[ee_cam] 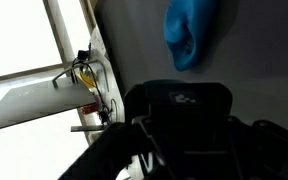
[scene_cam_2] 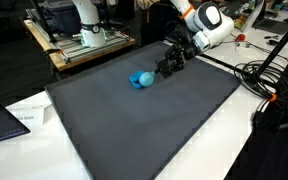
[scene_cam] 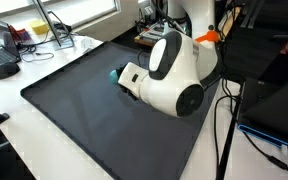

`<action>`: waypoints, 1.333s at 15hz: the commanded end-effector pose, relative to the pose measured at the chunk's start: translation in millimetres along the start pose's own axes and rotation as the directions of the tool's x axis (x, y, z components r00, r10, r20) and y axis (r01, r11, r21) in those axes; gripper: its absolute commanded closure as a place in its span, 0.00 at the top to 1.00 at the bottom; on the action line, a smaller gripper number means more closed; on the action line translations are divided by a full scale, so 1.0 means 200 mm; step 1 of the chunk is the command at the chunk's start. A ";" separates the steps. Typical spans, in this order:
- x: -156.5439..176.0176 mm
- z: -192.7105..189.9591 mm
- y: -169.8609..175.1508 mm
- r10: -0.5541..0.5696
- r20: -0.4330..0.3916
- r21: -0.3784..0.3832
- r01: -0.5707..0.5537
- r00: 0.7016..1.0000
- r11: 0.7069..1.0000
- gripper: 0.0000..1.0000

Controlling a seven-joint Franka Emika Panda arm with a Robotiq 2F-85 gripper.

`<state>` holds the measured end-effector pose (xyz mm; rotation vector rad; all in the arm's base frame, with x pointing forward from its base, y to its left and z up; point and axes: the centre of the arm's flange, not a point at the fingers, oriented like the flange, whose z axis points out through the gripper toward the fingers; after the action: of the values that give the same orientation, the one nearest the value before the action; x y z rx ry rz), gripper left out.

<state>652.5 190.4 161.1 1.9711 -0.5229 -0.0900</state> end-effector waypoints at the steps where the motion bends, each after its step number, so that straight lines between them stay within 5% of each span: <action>1: 0.13 -0.06 0.11 -0.026 0.061 0.041 0.023 0.998 0.999 0.22; 7: 0.34 0.06 0.43 -0.129 0.229 0.216 0.079 0.965 0.973 0.22; 14: 0.38 0.27 0.75 -0.235 0.369 0.468 0.039 0.899 0.883 0.22; 20: 0.31 0.41 1.00 -0.159 0.346 0.590 -0.082 0.925 0.803 0.22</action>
<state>680.6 44.4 294.5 2.5294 -0.8120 -0.4346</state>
